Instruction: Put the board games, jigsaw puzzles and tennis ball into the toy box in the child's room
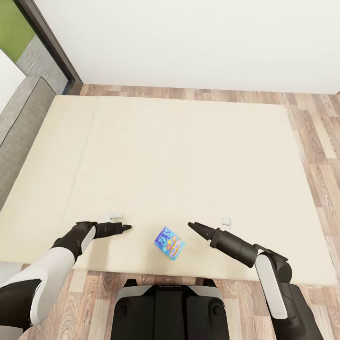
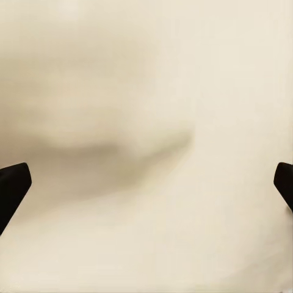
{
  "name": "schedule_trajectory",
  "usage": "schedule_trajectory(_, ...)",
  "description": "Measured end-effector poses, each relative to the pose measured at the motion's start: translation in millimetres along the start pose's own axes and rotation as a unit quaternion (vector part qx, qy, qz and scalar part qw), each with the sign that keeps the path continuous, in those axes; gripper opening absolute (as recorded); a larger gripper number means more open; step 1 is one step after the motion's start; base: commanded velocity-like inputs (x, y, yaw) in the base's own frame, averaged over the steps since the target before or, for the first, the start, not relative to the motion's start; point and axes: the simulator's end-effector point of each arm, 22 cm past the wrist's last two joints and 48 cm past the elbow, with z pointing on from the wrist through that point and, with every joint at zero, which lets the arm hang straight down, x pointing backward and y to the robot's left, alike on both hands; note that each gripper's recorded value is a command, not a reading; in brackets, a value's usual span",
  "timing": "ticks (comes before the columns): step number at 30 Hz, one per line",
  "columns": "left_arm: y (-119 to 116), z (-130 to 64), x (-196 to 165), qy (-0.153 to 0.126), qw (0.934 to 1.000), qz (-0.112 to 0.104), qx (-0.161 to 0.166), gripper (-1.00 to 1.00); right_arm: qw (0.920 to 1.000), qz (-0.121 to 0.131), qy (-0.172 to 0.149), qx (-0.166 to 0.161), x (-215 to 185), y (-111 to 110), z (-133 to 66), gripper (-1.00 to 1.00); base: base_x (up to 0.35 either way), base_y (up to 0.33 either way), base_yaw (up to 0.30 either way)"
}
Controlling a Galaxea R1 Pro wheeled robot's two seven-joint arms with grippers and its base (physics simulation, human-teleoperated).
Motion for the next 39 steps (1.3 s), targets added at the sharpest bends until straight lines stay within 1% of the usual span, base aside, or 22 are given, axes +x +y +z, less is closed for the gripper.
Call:
schedule_trajectory(18, -2, 0.9, 2, 0.003, 1.0, 0.001, 0.003, 1.0, 1.0, 0.0, 0.0, 0.0, 0, 0, 0.0, 1.0, 0.0, 0.0, 0.0)
schedule_trajectory(29, -2, 1.9, 9, 0.008, 1.0, -0.002, 0.005, 1.0, 1.0, 0.0, -0.002, 0.0, -2, -1, -1.6, 1.0, 0.0, 0.0, 0.0)
schedule_trajectory(39, 4, 4.5, 39, 0.023, 0.9996, -0.013, 0.004, 1.0, 1.0, 0.0, -0.003, 0.001, -2, -1, -2.2, 1.0, 0.0, 0.0, 0.0)
